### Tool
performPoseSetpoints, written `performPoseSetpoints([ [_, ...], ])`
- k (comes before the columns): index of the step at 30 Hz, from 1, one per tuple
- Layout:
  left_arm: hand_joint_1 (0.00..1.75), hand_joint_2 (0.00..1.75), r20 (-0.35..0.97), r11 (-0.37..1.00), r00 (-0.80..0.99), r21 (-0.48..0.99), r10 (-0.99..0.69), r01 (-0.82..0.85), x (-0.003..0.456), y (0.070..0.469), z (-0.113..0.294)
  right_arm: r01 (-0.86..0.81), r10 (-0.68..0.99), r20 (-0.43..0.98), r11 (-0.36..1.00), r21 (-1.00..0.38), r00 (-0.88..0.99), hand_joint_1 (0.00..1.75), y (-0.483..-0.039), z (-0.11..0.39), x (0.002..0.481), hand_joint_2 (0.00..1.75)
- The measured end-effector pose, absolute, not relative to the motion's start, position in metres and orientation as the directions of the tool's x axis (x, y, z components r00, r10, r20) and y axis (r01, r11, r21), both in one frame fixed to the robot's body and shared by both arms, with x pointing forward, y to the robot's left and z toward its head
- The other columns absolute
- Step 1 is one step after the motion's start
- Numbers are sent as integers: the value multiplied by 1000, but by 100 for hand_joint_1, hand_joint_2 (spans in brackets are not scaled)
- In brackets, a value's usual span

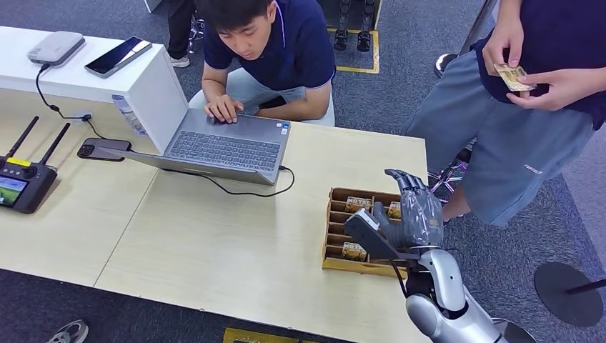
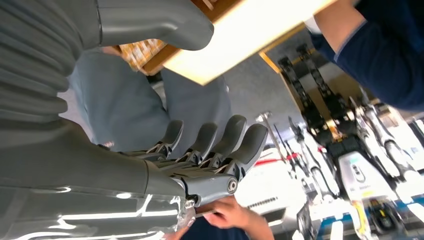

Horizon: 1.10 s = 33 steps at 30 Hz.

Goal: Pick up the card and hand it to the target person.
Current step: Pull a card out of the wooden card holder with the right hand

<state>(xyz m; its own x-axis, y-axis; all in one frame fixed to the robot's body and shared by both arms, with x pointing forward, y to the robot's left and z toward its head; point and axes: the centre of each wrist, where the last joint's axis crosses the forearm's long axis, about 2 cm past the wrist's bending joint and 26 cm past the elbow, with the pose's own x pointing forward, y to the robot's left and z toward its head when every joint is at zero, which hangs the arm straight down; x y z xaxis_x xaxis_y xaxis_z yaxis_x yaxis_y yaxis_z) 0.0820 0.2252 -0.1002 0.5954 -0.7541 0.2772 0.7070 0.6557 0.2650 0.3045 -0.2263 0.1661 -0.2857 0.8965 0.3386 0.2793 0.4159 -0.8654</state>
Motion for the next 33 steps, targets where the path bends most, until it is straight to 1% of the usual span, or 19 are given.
performPoseSetpoints([
  [3, 0, 0, 275, 654, 594, 264, -755, 709, 82, 225, -100, 254, 897, 345, 414, -874, -276, 91, -226, 158, 305, 175],
  [7, 0, 0, 276, 653, 593, 262, -756, 711, 83, 225, -100, 235, 902, 347, 406, -883, -256, 91, -229, 149, 306, 175],
  [11, 0, 0, 277, 652, 592, 262, -757, 712, 84, 225, -100, 219, 912, 340, 389, -895, -228, 77, -233, 139, 308, 175],
  [12, 0, 0, 277, 651, 591, 262, -758, 712, 84, 225, -100, 216, 915, 338, 384, -898, -222, 76, -234, 137, 308, 175],
  [17, 0, 0, 277, 642, 581, 263, -766, 720, 84, 225, -100, 207, 929, 323, 358, -911, -183, 84, -239, 131, 312, 175],
  [23, 0, 0, 278, 641, 580, 264, -766, 721, 85, 225, -100, 213, 940, 304, 332, -919, -153, 80, -245, 127, 316, 175],
  [33, 0, 0, 279, 641, 579, 263, -766, 721, 84, 225, -100, 218, 949, 285, 309, -926, -132, 96, -250, 125, 319, 175],
])
